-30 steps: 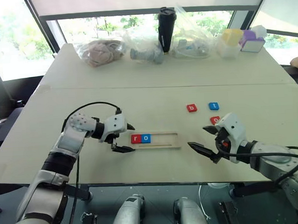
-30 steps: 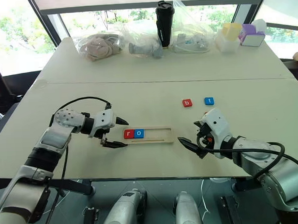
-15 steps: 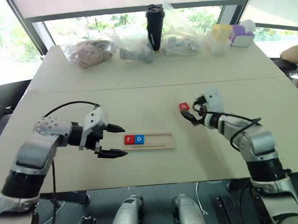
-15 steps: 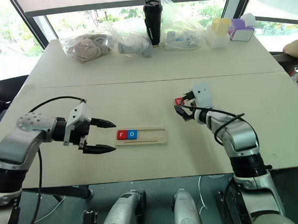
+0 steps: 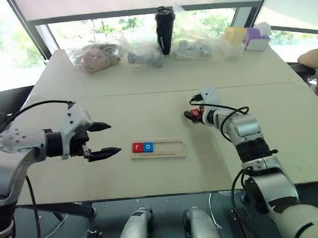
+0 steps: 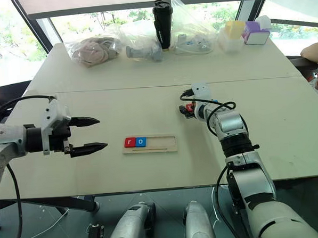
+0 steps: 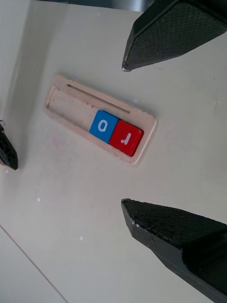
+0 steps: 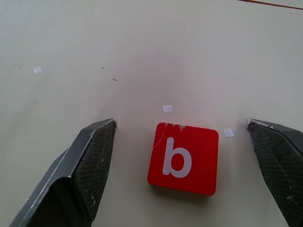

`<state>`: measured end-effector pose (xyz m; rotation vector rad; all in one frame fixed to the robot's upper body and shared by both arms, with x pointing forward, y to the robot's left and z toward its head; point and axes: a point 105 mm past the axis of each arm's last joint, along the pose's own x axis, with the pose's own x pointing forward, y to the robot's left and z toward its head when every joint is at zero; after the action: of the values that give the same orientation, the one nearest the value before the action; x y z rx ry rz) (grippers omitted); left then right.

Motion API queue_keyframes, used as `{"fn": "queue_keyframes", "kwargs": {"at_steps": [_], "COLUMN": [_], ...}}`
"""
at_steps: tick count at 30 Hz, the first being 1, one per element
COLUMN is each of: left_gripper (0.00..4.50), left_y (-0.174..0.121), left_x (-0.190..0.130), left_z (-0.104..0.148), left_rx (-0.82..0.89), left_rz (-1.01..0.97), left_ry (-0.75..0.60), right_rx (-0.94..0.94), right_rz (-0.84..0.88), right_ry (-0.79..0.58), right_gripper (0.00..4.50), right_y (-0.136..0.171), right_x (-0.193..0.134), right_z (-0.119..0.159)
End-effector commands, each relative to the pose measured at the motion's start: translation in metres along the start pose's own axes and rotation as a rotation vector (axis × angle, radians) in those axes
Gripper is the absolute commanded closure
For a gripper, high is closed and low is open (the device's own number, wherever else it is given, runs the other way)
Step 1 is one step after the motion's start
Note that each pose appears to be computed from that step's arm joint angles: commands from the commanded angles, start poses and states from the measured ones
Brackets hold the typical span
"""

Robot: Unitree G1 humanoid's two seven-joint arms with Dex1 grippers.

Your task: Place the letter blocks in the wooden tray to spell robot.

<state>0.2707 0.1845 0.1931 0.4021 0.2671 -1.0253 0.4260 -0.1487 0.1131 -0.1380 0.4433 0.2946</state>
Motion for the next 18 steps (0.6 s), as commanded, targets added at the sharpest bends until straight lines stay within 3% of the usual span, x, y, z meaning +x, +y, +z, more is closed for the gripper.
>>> {"fn": "queue_keyframes", "kwargs": {"at_steps": [1,6,9,12,15,18], "left_gripper": [0.0,0.0,0.0,0.0,0.0,0.0], "left_y": [0.006,0.008,0.009,0.006,0.001,-0.007], "left_x": [-0.007,-0.005,-0.001,0.008,0.012,0.021], "left_z": [0.017,0.016,0.016,0.019,0.024,0.028], "left_rx": [0.031,0.026,0.029,0.029,0.024,0.035], "left_rz": [0.056,0.062,0.057,0.027,-0.006,-0.044], "left_ry": [-0.06,-0.064,-0.069,-0.098,-0.122,-0.141], "right_rx": [-0.025,-0.032,-0.026,0.0,0.049,0.148], "right_rz": [-0.003,0.006,0.013,-0.015,-0.059,-0.072], "right_ry": [0.013,0.022,0.016,-0.057,-0.091,-0.044], "right_gripper": [0.85,3.29,3.31,3.31,3.31,3.31], "right_y": [0.003,0.011,0.016,0.011,-0.004,-0.011], "right_x": [0.0,-0.003,-0.007,-0.018,-0.042,-0.073], "right_z": [0.001,-0.001,0.0,0.018,0.029,0.017]}}
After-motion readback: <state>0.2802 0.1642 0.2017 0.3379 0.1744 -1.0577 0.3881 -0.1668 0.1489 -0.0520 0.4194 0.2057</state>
